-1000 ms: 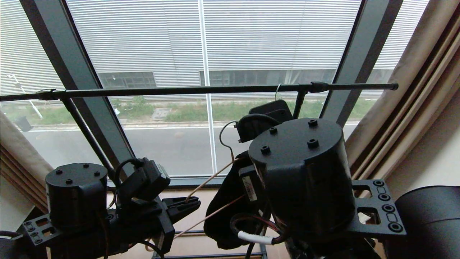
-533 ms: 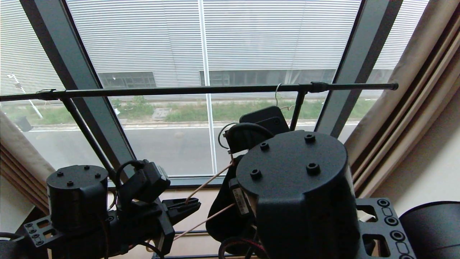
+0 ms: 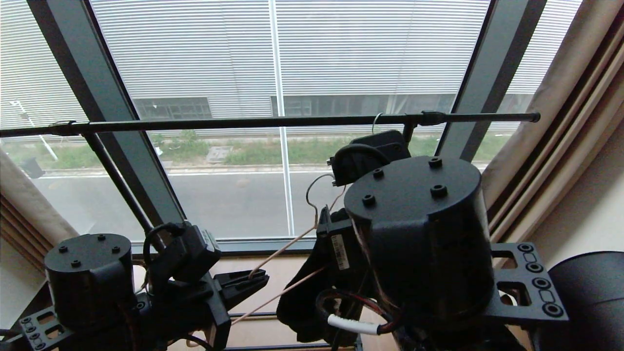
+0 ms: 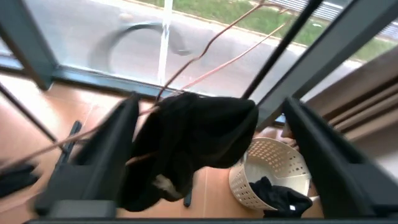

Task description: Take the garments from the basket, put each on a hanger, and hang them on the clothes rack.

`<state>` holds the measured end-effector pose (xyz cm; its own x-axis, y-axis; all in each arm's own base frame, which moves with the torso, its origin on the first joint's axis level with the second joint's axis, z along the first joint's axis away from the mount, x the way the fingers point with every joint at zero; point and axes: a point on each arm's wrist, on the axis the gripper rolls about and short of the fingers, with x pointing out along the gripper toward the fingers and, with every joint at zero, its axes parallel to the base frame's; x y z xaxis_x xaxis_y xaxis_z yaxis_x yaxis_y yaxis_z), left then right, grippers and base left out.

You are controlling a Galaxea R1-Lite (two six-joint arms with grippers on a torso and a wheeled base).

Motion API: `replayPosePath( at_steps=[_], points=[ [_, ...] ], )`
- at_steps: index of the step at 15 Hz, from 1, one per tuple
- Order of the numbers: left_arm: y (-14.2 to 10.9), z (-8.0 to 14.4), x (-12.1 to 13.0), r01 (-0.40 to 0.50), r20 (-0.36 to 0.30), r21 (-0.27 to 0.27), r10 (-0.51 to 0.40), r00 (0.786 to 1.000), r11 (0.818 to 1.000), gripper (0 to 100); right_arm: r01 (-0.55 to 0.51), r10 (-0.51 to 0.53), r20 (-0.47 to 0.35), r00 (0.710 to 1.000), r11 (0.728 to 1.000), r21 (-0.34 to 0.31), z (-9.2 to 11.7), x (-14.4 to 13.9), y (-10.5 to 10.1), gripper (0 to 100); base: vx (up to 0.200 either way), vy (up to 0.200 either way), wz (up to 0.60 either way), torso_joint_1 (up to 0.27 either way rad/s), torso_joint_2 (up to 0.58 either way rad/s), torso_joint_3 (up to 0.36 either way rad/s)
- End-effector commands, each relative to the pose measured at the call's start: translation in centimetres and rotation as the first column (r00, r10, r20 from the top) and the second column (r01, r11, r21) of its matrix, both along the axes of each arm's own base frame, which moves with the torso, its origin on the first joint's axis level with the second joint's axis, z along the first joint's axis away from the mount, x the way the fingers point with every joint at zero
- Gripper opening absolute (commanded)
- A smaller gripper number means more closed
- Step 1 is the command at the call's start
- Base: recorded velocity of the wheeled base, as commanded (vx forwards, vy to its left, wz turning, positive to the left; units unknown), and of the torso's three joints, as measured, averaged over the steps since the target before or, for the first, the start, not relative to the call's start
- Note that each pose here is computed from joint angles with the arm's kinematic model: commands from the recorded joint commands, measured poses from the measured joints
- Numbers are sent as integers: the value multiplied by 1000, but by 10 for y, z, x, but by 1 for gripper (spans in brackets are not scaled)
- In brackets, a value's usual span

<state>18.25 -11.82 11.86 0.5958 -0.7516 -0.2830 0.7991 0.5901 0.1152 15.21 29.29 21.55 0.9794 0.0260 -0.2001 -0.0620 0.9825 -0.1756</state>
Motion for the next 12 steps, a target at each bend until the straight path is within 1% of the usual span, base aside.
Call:
replayPosePath(
  at_steps=[1, 3, 5, 6, 8, 9, 10, 11, 12],
  points=[
    [2, -3, -3, 3, -7, 3, -3, 1000, 1000, 0, 17, -17, 3, 1000, 1000, 11, 3, 4, -5, 100, 0, 0, 0, 0, 0, 0],
    [2, -4, -4, 3, -6, 1, -3, 1000, 1000, 0, 18, -18, 1, 1000, 1000, 19, 3, 3, -8, 100, 0, 0, 0, 0, 0, 0],
    [3, -4, -5, -3, -17, -12, 3, 1000, 1000, 0, 4, -4, -9, 1000, 1000, 26, 5, 1, -19, 100, 0, 0, 0, 0, 0, 0],
    [5, -5, -5, 7, -19, -19, -7, 1000, 1000, 0, -37, 38, -29, 999, 998, 48, 10, 0, -34, 100, 0, 0, 0, 0, 0, 0],
    [9, -5, -6, 22, -16, -32, -22, 1000, 999, 0, -126, 129, -77, 989, 991, 53, 15, 5, -61, 100, 0, 0, 0, 0, 0, 0],
    [11, -6, -7, 34, -17, -38, -34, 999, 999, 0, -205, 208, -102, 973, 978, 40, 18, 12, -78, 100, 0, 0, 0, 0, 0, 0],
    [12, -6, -7, 42, -16, -43, -43, 999, 998, 0, -249, 252, -111, 961, 968, 37, 20, 16, -87, 100, 0, 0, 0, 0, 0, 0],
    [13, -6, -8, 56, -4, -54, -56, 998, 997, 0, -336, 336, -133, 932, 941, 23, 24, 25, -106, 100, 0, 0, 0, 0, 0, 0],
    [14, -6, -8, 59, 5, -61, -59, 998, 996, 0, -392, 389, -142, 910, 920, 5, 24, 33, -116, 100, 0, 0, 0, 0, 0, 0]
  ],
)
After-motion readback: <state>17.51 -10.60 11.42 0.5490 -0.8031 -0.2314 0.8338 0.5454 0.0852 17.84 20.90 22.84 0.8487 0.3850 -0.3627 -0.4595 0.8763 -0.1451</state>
